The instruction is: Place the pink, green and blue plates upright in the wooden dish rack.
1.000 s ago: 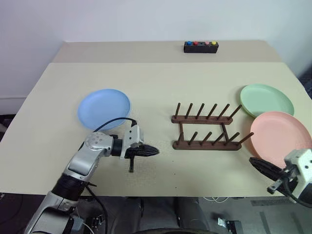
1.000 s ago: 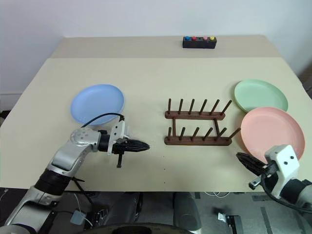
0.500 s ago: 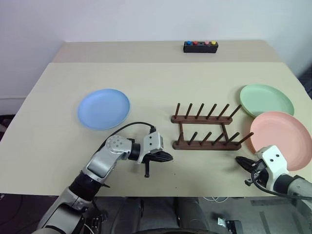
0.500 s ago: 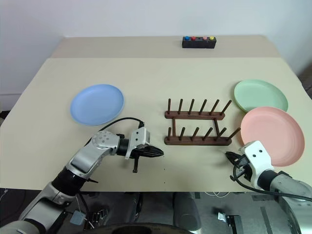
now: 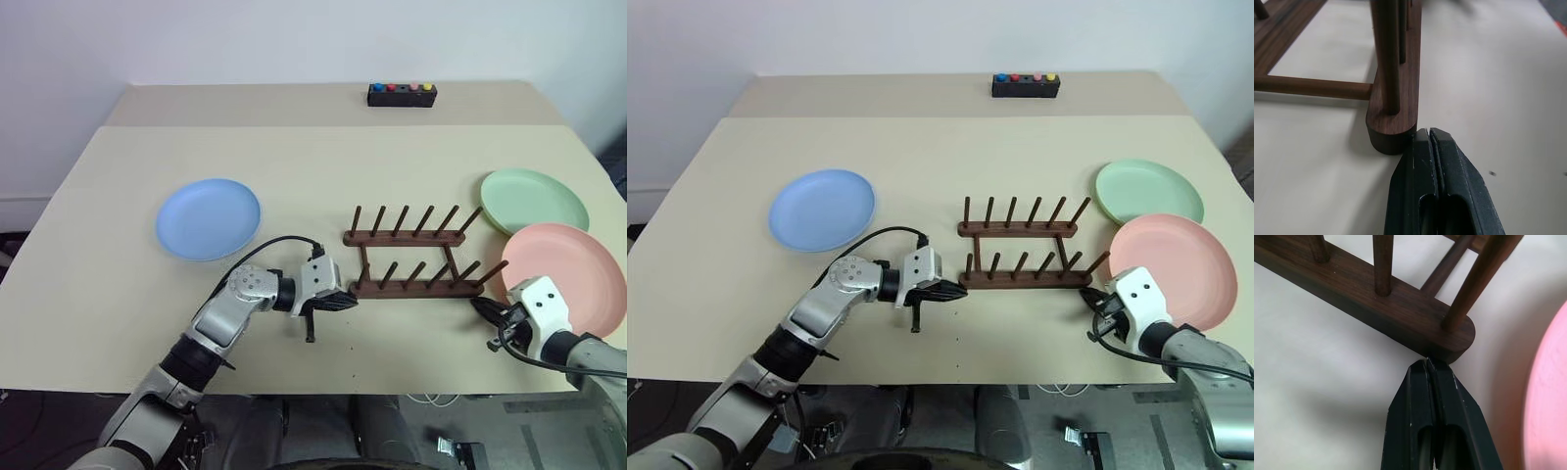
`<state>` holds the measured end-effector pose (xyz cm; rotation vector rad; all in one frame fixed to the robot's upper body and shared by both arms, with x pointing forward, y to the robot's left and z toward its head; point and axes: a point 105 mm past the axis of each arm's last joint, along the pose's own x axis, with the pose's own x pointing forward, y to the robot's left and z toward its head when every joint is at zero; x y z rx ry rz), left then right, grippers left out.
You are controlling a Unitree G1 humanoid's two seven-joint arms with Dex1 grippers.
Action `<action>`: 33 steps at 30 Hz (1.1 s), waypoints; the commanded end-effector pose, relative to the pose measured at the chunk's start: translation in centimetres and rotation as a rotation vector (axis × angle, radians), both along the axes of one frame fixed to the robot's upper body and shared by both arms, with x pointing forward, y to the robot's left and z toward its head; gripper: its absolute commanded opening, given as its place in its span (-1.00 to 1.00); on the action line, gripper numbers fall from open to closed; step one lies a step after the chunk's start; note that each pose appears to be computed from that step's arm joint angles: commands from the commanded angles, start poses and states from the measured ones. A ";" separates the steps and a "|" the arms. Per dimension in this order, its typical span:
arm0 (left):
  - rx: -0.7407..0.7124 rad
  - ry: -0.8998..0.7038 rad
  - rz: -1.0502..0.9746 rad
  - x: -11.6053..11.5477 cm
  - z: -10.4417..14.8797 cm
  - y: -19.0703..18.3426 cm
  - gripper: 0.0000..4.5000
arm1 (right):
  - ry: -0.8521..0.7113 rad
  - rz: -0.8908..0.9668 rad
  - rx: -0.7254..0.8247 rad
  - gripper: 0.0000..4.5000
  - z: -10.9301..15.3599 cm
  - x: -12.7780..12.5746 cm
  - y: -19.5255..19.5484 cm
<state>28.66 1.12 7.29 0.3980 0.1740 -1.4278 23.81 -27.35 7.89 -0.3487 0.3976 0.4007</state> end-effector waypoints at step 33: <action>0.007 -0.138 0.201 6.8 0.0 0.6 -0.99 | -0.129 0.047 -0.062 -1.00 2.0 7.9 0.5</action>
